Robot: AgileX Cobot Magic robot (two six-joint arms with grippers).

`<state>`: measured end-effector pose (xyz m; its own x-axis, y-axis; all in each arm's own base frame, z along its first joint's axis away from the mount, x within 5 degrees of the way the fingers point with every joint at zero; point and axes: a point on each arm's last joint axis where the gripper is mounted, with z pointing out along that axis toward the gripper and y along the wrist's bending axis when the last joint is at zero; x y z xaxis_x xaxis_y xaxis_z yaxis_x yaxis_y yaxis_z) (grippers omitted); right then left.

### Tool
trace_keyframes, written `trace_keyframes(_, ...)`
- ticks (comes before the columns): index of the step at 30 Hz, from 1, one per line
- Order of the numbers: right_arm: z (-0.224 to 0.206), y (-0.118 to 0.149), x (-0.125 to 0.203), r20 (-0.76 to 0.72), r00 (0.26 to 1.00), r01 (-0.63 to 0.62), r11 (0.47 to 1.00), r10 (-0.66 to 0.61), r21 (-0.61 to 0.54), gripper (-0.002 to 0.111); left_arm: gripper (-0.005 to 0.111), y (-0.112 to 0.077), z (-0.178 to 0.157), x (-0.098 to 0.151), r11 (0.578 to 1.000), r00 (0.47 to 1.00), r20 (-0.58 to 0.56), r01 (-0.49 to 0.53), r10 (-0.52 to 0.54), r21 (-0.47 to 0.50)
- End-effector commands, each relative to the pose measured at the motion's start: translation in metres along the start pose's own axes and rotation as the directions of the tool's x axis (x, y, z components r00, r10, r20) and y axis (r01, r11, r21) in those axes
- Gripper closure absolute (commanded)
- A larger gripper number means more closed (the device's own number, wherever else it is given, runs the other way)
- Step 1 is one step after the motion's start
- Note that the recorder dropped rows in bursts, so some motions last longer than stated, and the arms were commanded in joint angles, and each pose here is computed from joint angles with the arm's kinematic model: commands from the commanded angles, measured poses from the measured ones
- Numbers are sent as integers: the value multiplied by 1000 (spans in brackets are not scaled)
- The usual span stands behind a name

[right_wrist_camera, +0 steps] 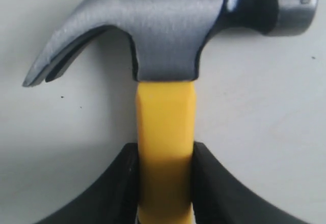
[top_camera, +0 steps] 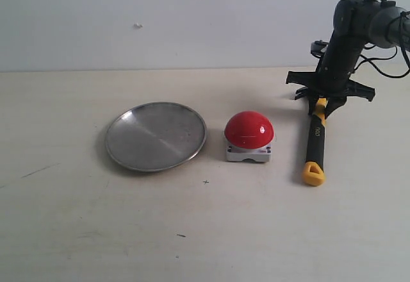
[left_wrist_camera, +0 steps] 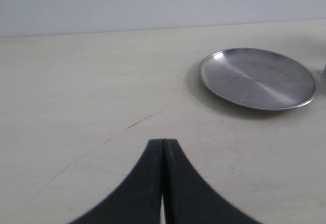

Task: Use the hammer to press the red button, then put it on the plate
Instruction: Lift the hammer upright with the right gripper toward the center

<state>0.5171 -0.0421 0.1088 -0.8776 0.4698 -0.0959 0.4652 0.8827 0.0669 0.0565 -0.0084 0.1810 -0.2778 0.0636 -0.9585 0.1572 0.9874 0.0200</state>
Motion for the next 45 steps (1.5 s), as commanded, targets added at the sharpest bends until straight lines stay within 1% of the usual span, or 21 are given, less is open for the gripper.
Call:
trace_keyframes(1, 5, -1, -3, 22, 998, 65, 998, -65, 1, 108, 107, 0, -1, -1, 1000, 1000, 15, 6, -6, -2)
trace_keyframes(6, 1, 2, -6, 67, 996, 68, 998, -67, -15, 108, 107, 0, -1, -1, 1000, 1000, 15, 6, -6, -2)
trace_keyframes(9, -12, 7, -9, 120, 990, 81, 997, -79, -17, 108, 107, 0, -1, -1, 1000, 1000, 15, 6, -6, -2)
trace_keyframes(15, -56, 10, -12, 225, 968, 106, 994, -107, 17, 108, 107, 0, -1, -1, 1000, 1000, 15, 6, -6, -2)
trace_keyframes(24, -127, 10, -6, 330, 938, 108, 994, -102, 0, 108, 107, 0, -1, -1, 1000, 1000, 15, 6, -6, -2)
trace_keyframes(25, -136, 11, -4, 347, 931, 116, 993, -113, 14, 108, 107, 0, -1, -1, 1000, 1000, 15, 6, -6, -2)
trace_keyframes(27, -169, 16, 4, 429, 890, 119, 987, -156, 111, 108, 107, 0, -1, -1, 1000, 1000, 15, 6, -6, -2)
trace_keyframes(28, -182, 18, 8, 464, 871, 104, 984, -160, 143, 108, 107, 0, -1, -1, 1000, 1000, 15, 6, -6, -2)
trace_keyframes(29, -206, 25, 17, 520, 835, 101, 979, -181, 178, 108, 107, 0, -1, -1, 1000, 1000, 15, 6, -6, -2)
trace_keyframes(32, -246, 36, 37, 581, 790, 128, 979, -197, 157, 108, 107, 0, -1, -1, 1000, 1000, 15, 6, -6, -2)
trace_keyframes(34, -279, 33, 54, 604, 777, 120, 984, -176, 133, 108, 107, 0, -1, -1, 1000, 1000, 15, 6, -6, -2)
trace_keyframes(35, -302, 26, 64, 633, 761, 96, 990, -142, 107, 108, 107, 0, -1, -1, 1000, 1000, 15, 6, -6, -2)
trace_keyframes(37, -335, 13, 79, 687, 714, 80, 991, -134, 111, 108, 107, 0, -1, -1, 1000, 1000, 15, 6, -6, -2)
trace_keyframes(39, -362, -3, 106, 709, 694, 76, 992, -125, 101, 108, 107, 0, -1, -1, 1000, 1000, 15, 6, -6, -2)
trace_keyframes(41, -378, -19, 126, 725, 677, 62, 992, -126, 114, 108, 107, 0, -1, -1, 1000, 1000, 15, 6, -6, -2)
trace_keyframes(42, -390, -29, 141, 759, 639, 67, 992, -128, 111, 108, 107, 0, -1, -1, 1000, 1000, 15, 6, -6, -2)
trace_keyframes(45, -404, -50, 172, 807, 582, 65, 995, -97, 72, 108, 107, 0, -1, -1, 1000, 1000, 15, 6, -6, -2)
